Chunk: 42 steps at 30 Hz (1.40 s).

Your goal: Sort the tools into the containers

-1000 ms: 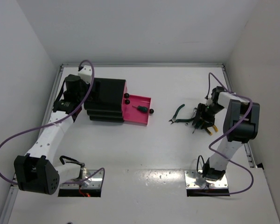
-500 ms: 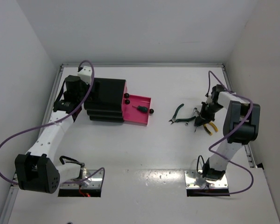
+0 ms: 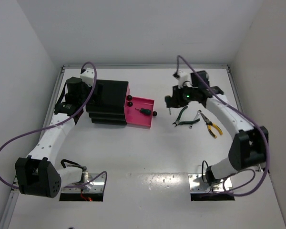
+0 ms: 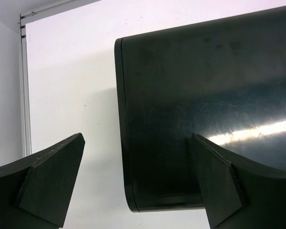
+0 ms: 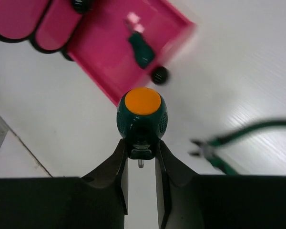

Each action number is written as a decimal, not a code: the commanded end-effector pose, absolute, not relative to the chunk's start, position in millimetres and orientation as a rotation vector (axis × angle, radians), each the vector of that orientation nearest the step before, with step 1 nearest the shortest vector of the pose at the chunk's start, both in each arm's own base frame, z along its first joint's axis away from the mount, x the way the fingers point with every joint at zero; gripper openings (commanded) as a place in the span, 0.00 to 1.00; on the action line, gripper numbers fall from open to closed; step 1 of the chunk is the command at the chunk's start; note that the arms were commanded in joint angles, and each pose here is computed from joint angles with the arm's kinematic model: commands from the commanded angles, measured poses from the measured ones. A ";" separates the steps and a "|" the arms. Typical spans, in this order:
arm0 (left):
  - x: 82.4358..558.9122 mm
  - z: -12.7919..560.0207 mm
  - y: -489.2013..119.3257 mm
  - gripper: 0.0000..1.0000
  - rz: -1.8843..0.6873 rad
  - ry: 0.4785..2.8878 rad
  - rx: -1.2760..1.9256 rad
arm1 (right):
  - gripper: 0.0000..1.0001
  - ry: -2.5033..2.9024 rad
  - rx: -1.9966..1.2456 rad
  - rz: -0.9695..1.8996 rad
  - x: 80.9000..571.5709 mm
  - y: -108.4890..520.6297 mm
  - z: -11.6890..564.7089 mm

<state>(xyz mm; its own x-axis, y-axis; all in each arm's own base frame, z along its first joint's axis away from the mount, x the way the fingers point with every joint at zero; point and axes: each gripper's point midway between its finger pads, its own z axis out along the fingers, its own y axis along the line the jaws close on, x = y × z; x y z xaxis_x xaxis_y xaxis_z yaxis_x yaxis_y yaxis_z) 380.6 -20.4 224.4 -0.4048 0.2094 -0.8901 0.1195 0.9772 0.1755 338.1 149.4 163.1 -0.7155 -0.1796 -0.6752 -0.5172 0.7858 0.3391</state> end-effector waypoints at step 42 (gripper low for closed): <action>390.3 253.7 4.4 1.00 0.073 1.936 0.122 | 0.55 2.151 -0.715 0.944 384.4 339.2 142.9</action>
<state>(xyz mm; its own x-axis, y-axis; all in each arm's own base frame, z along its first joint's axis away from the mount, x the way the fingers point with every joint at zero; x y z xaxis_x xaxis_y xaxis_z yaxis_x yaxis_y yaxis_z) 381.6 -1.3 218.2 -0.4348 0.1625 -0.8858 0.0851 0.9866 0.1392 370.3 339.5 55.9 -0.7190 -0.3316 -0.6108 -0.6554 0.6159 0.4371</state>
